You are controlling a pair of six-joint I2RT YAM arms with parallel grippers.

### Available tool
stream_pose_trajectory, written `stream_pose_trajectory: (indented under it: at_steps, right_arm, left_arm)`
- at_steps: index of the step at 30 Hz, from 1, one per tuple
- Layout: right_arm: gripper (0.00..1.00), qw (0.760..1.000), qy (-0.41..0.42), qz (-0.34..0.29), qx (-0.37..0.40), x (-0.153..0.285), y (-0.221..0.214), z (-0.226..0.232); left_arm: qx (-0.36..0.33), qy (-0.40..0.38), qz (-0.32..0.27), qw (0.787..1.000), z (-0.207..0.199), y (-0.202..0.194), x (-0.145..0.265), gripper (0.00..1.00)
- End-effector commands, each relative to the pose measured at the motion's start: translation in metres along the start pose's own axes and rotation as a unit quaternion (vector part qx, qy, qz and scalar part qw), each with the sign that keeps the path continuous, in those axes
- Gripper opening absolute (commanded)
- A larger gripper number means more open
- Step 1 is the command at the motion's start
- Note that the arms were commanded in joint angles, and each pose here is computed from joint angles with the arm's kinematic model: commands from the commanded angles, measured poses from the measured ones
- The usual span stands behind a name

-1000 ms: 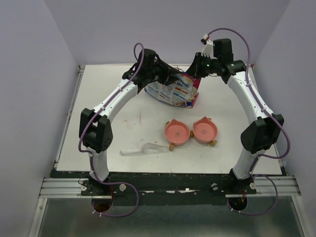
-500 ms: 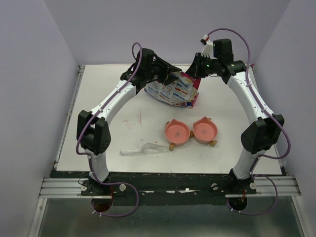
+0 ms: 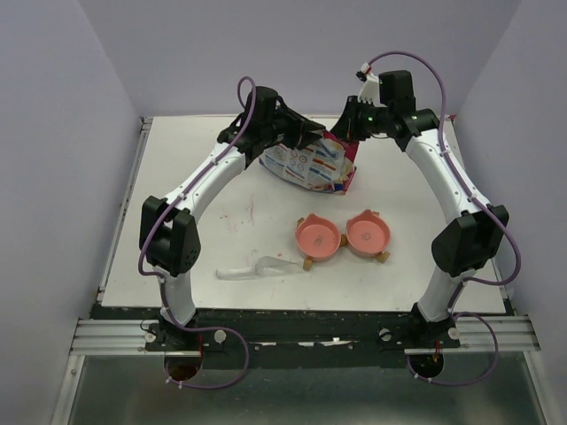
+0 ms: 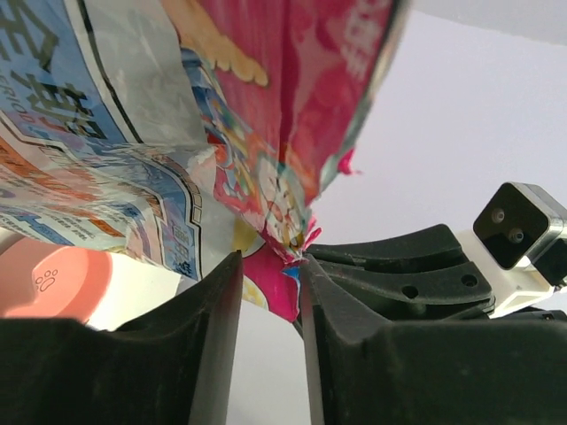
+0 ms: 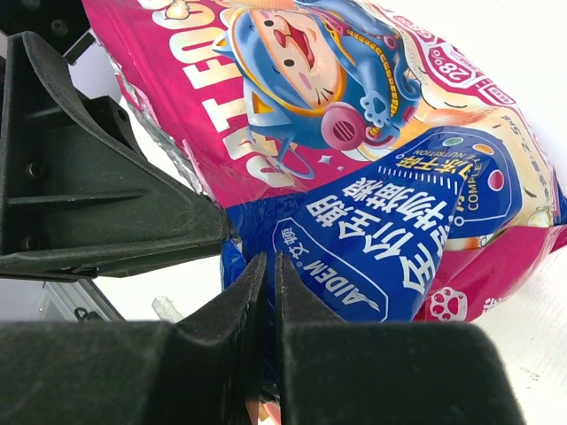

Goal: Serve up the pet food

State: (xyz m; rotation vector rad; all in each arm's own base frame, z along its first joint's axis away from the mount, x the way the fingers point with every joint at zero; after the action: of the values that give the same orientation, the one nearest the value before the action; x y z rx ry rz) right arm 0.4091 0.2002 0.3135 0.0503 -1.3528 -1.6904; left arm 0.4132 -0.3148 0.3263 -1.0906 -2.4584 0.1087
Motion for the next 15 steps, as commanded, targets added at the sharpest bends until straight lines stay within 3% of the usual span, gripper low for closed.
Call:
stream_pose_trajectory:
  at_steps: [1,6,10,15]
  right_arm:
    - [0.16,1.0,0.024,0.018,0.005,0.005,-0.005,0.021]
    - [0.15,0.999,0.026,0.022,0.012,0.005,-0.007,0.025]
    - [0.17,1.0,0.019,0.016,0.014,0.009,-0.003,0.027]
    - [0.29,1.0,0.014,0.01,0.019,0.016,0.007,0.03]
  left_arm:
    - [0.006,0.005,-0.011,1.0,0.002,0.003,-0.006,0.35]
    - [-0.001,0.017,-0.006,1.0,0.007,0.003,-0.008,0.23]
    - [-0.025,0.03,0.007,0.999,0.01,0.0,-0.004,0.0]
    - [-0.075,-0.011,0.021,0.997,0.01,0.0,0.011,0.0]
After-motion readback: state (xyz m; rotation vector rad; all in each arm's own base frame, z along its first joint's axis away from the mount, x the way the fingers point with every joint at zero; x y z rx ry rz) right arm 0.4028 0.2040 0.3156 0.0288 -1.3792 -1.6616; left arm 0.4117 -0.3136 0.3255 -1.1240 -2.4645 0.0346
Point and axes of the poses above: each gripper's point midway between its finger pads, its own x axis back along the fingers, its own z axis along the line the jaws close on, y = z × x, the point moved 5 cm from there along x, back along the fingers, and after that the axes turned 9 degrees about x, right-handed, at the moved point
